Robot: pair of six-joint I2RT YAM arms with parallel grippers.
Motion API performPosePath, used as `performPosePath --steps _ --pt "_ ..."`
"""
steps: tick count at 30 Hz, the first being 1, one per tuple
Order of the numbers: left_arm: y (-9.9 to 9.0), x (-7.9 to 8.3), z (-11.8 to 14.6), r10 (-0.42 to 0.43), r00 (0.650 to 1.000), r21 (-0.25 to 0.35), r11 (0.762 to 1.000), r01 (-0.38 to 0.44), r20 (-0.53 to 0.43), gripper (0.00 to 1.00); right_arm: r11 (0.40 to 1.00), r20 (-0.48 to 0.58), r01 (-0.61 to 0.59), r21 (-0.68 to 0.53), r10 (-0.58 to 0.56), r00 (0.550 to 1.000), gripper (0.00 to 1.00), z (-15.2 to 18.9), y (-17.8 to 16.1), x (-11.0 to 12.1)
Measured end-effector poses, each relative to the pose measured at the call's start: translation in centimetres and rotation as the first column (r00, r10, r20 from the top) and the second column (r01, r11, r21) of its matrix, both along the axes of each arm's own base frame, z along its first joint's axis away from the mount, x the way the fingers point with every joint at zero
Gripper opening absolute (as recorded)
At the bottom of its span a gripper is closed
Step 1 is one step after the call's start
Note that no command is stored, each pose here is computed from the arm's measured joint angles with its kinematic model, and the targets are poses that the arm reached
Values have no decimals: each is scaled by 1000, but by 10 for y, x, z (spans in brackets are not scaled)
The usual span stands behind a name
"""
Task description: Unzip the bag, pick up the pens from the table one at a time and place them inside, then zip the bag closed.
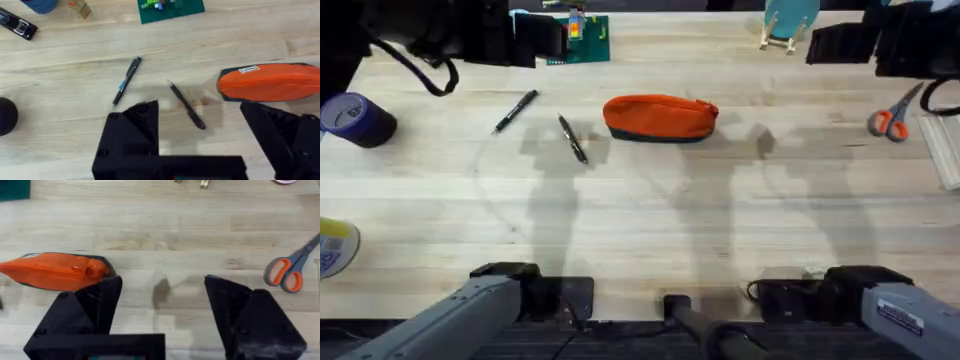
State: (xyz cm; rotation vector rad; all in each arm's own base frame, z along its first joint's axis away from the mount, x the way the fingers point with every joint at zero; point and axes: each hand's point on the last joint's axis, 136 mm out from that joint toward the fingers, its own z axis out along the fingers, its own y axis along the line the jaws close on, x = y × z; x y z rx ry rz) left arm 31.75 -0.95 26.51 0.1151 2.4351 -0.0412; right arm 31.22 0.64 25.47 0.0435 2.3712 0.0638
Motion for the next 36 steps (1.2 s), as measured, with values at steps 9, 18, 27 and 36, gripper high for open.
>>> performPosePath --steps 9,18,27,36 --pt "-3 3 -5 -38 999 10 999 38 -16 993 1000 3 0 0 0 1000 995 1 0 0" --pt "-28 10 6 -273 960 31 962 272 61 991 1000 8 0 0 0 1000 996 2 0 1" --pt "-38 19 18 -420 896 91 907 411 141 991 1000 9 0 0 0 1000 995 2 0 1" --pt "-29 36 11 -514 832 27 854 520 208 991 1000 9 0 0 0 1000 996 2 0 1"
